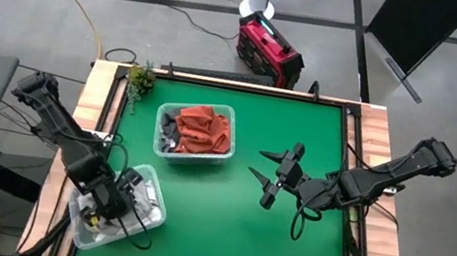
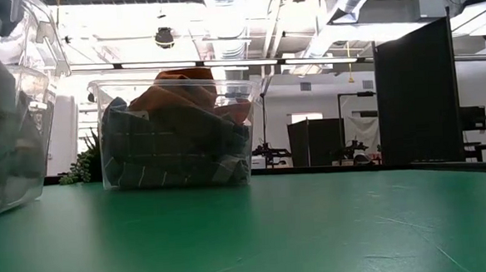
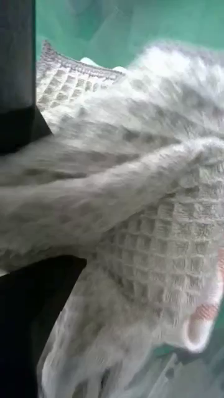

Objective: Sort towels by color in basket
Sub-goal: Put the light gray towel into the bottom transparent bin

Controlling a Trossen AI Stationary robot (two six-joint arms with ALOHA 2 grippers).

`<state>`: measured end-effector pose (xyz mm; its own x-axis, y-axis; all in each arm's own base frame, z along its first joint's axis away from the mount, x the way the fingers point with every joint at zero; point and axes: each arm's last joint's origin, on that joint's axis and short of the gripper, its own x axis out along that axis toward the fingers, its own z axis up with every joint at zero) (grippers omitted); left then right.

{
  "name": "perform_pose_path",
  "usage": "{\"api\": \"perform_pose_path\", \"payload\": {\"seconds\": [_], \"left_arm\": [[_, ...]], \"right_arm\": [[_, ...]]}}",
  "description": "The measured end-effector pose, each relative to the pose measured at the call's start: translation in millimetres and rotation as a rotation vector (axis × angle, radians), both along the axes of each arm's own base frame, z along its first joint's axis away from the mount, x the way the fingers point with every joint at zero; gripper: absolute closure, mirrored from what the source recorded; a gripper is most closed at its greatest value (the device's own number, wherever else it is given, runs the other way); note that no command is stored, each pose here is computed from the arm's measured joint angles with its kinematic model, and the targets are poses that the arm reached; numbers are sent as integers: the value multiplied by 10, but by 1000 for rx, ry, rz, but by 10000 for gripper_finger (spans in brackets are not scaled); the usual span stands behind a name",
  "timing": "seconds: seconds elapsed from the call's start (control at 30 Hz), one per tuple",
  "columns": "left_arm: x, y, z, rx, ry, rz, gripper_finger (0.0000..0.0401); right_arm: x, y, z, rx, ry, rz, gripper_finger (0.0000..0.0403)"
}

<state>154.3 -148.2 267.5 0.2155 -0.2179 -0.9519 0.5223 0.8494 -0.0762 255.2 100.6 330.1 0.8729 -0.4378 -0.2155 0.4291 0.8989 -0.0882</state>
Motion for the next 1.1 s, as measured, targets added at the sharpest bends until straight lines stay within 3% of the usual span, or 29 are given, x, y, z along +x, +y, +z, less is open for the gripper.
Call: {"api": "perform_pose_path", "payload": {"seconds": [0.17, 0.47, 0.63, 0.83, 1.1], "left_arm": [[-10, 28, 136, 6, 25, 46, 189], [33, 115, 556, -19, -19, 76, 185], [10, 172, 730, 47, -79, 32, 188], [-87, 158, 648, 116, -23, -52, 201], [-198, -24, 188, 144, 5, -202, 234]], "right_arm": [[0, 0, 0, 0, 0, 0, 133], [0, 0, -1, -1, 1, 0, 133], [0, 0, -1, -1, 1, 1, 133], [-6, -3, -16, -3, 16, -1, 133], [-6, -29, -38, 10, 28, -16, 133]]}}
